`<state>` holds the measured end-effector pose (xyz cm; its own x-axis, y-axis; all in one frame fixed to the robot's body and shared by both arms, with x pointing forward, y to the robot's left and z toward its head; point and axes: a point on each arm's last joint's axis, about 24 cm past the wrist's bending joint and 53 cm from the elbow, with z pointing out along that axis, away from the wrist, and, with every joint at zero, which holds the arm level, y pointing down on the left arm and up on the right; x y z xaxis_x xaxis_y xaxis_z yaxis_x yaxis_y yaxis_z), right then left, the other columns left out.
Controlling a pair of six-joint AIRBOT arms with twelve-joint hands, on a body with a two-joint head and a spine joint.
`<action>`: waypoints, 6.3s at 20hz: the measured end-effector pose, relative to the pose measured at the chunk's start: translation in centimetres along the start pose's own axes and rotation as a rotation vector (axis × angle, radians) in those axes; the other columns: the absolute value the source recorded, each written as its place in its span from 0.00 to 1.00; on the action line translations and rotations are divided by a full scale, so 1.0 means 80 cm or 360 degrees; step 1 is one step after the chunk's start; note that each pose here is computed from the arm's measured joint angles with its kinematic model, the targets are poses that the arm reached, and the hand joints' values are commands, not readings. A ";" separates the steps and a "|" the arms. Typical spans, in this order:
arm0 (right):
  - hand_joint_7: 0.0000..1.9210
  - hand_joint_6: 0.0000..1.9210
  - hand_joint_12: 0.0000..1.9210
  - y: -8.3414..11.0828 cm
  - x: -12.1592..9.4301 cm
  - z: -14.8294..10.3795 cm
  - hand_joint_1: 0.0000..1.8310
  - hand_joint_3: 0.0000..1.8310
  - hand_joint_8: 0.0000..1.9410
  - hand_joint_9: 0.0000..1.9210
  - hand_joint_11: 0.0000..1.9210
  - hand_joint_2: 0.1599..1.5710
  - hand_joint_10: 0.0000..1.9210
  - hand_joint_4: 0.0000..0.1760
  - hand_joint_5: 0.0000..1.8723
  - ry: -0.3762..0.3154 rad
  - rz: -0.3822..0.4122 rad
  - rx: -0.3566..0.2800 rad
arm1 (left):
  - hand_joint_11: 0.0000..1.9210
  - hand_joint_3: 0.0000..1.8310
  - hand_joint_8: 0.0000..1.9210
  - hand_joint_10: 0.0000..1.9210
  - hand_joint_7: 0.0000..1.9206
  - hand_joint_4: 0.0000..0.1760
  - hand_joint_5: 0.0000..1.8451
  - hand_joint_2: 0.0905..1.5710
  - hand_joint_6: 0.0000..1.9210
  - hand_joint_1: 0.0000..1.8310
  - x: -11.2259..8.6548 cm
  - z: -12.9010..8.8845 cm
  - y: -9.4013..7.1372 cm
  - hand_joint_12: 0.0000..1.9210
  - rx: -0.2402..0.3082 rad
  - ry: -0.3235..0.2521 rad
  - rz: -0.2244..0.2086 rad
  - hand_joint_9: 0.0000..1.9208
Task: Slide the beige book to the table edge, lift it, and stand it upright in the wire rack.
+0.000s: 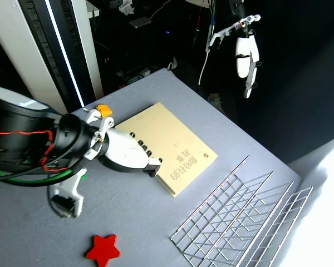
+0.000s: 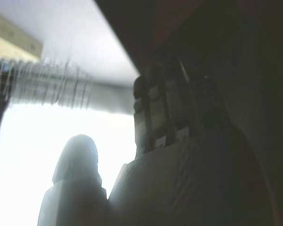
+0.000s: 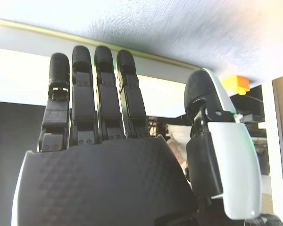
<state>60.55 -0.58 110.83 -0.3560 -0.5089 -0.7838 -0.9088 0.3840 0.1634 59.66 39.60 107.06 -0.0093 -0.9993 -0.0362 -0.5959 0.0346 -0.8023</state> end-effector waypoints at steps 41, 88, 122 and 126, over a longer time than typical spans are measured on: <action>0.22 0.00 0.51 0.073 -0.075 0.099 0.13 0.00 0.00 0.21 0.00 0.77 0.00 0.00 0.23 -0.0104 -0.0055 -0.0163 | 0.00 0.00 0.00 0.00 0.12 0.00 0.13 0.65 0.00 0.44 0.008 0.080 -0.009 0.33 -0.0181 0.0043 -0.0645 0.11; 0.25 0.00 0.54 0.137 -0.132 0.150 0.20 0.00 0.00 0.23 0.00 0.74 0.00 0.00 0.25 -0.0227 -0.0090 -0.0252 | 0.00 0.00 0.00 0.00 0.15 0.00 0.17 0.68 0.00 0.54 -0.027 0.085 0.001 0.43 -0.0203 -0.0044 -0.0389 0.16; 0.26 0.00 0.54 0.014 -0.111 0.021 0.19 0.00 0.00 0.24 0.00 0.75 0.00 0.00 0.24 -0.0297 0.0028 0.0041 | 0.00 0.00 0.00 0.00 0.17 0.00 0.18 0.70 0.00 0.52 0.026 0.084 0.016 0.52 -0.0281 0.0099 -0.0320 0.19; 0.26 0.00 0.54 0.007 -0.126 -0.004 0.19 0.00 0.00 0.24 0.00 0.75 0.00 0.00 0.24 -0.0355 0.0043 0.0071 | 0.00 0.00 0.00 0.00 0.18 0.00 0.19 0.70 0.00 0.51 0.033 0.086 0.019 0.53 -0.0284 0.0116 -0.0296 0.21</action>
<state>63.55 4.54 118.96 -0.3188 -0.3169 -0.8933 -0.8872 0.4314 0.1636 64.25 37.10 101.69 0.0596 -0.9869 0.1501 -0.7249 -0.1461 -0.6731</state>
